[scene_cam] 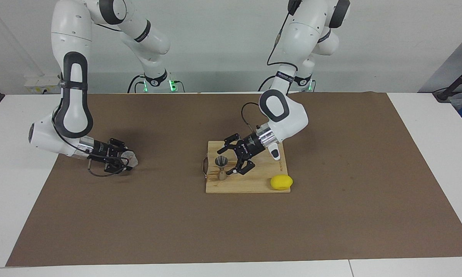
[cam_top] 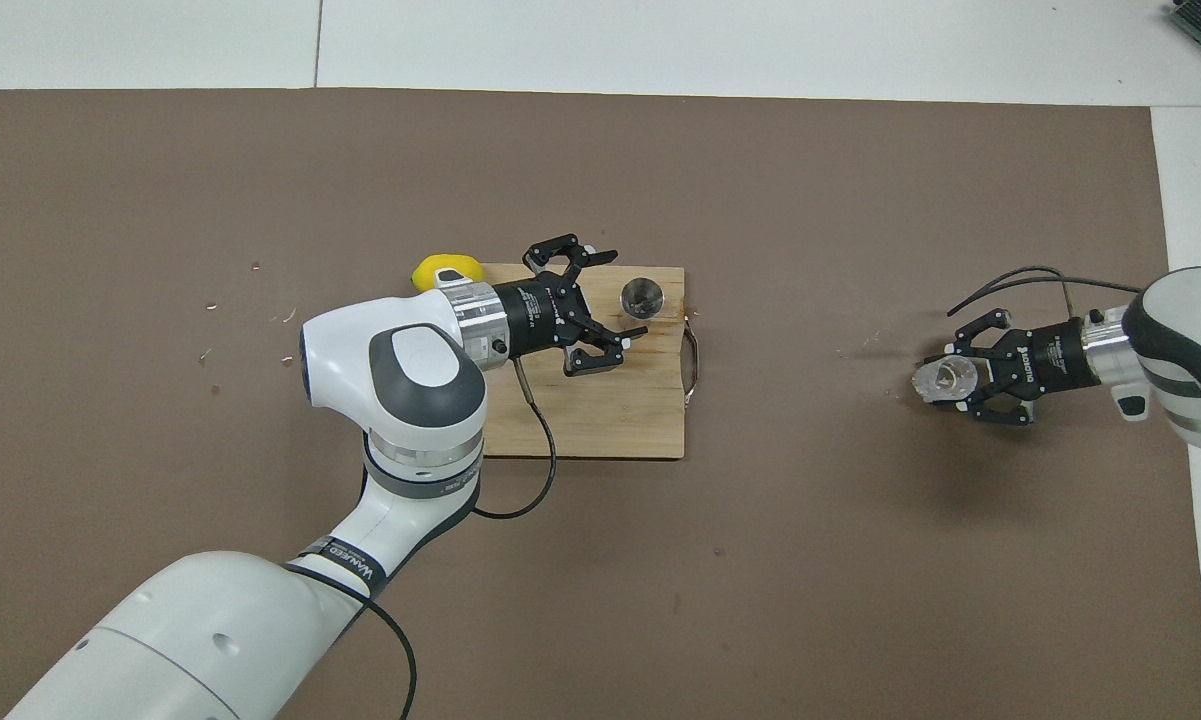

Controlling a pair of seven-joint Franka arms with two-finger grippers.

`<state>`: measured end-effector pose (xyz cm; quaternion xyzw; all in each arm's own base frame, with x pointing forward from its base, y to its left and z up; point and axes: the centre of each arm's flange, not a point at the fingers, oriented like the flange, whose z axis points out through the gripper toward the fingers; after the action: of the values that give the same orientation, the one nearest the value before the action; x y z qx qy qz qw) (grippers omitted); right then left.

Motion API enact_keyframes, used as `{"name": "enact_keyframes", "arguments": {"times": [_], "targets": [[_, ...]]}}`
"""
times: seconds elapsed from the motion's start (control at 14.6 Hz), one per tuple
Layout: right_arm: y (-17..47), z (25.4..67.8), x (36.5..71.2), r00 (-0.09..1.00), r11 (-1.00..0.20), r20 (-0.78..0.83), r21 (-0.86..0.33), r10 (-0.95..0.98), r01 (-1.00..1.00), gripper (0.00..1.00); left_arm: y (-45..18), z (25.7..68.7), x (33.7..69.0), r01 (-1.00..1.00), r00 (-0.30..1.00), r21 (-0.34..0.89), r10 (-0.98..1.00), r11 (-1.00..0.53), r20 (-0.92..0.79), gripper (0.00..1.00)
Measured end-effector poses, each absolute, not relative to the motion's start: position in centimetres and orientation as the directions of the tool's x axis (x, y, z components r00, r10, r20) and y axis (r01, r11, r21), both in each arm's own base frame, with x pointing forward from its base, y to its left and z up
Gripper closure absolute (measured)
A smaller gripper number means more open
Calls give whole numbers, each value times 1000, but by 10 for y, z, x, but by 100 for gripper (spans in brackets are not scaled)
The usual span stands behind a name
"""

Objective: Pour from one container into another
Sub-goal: 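Set the metal cup on the board while the right gripper lifts the glass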

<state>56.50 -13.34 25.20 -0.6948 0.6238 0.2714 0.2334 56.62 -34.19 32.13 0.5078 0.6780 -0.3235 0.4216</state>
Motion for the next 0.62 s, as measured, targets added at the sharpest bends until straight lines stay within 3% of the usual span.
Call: {"name": "enact_keyframes", "arguments": {"times": [0.34,0.62], "targets": [[-127,288,572,90,-97,-646,-24,-758,-995,49,-287,340,596,982,-88,-23,348,186,-933,0],[-72,341,587,65,-70,-614,-15,-787,-997,49,-254,348,605,998,-17,7,379,61,-925,0]]}}
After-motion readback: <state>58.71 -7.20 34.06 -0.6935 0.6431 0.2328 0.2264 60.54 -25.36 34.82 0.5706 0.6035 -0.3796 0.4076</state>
